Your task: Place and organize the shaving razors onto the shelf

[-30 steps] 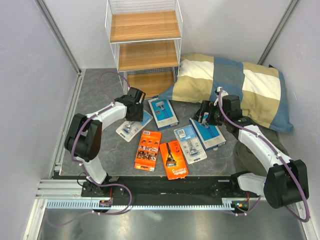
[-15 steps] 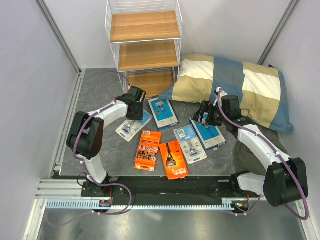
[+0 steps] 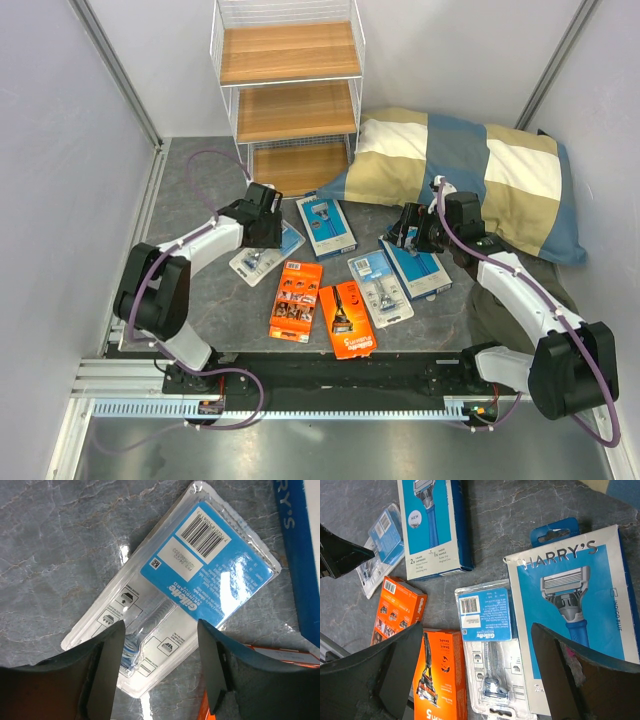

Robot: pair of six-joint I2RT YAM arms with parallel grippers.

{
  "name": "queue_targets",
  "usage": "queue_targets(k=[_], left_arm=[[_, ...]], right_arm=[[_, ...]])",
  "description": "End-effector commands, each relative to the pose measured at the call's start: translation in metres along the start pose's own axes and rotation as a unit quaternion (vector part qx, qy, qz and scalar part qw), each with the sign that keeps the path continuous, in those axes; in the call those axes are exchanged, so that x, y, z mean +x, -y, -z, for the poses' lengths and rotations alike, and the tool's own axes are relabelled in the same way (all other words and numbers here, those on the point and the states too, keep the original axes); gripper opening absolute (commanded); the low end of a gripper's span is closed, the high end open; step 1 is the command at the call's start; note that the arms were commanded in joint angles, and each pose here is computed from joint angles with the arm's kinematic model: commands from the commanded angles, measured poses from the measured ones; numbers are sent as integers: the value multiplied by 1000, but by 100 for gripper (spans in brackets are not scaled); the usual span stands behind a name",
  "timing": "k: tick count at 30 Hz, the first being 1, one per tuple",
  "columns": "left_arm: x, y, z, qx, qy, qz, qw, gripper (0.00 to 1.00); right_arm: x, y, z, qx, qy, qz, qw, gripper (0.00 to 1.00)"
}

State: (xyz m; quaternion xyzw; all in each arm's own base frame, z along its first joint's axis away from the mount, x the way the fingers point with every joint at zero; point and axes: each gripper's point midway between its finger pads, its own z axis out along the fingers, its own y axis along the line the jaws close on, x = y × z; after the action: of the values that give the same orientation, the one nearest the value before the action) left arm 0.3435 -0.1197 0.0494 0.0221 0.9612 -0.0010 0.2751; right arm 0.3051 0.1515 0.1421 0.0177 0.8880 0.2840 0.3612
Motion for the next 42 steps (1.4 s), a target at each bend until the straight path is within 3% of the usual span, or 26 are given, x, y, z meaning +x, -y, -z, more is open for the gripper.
queue_targets(k=[1,7,19,20,21,23,24,26,31,42], left_arm=[[-19,-3,10,0,51,3,999,64],[-7,-3,0,2,39,-3,999,57],[-5,-5,-31,-27,7,-16,999,53],[-6,-4,-33,-28,5,-16,999,50],[-3,-4,-37,-30,-4,-15,999,36],[-2,-3,-39,-30,-7,-14,999,22],[-1,-4,-39,-31,-10,-14,999,10],[5,-5,-40,-34,-18,-14,999,2],[0,-8,-26,-34,1,1,999,2],[-43,5,62,43,108,68,991,2]], right_arm=[[-5,-9,5,-19,14,5,1000,98],[-4,-9,4,-19,12,4,1000,98],[-2,-5,2,-12,11,3,1000,98],[-2,-5,1,-12,11,3,1000,98],[-3,-6,2,-13,12,4,1000,98],[-2,-5,1,-12,10,4,1000,98],[-3,-6,2,-13,12,4,1000,98],[-3,-6,1,-13,12,5,1000,98],[-6,-8,0,-18,12,6,1000,98],[-36,-32,6,-30,47,53,997,98]])
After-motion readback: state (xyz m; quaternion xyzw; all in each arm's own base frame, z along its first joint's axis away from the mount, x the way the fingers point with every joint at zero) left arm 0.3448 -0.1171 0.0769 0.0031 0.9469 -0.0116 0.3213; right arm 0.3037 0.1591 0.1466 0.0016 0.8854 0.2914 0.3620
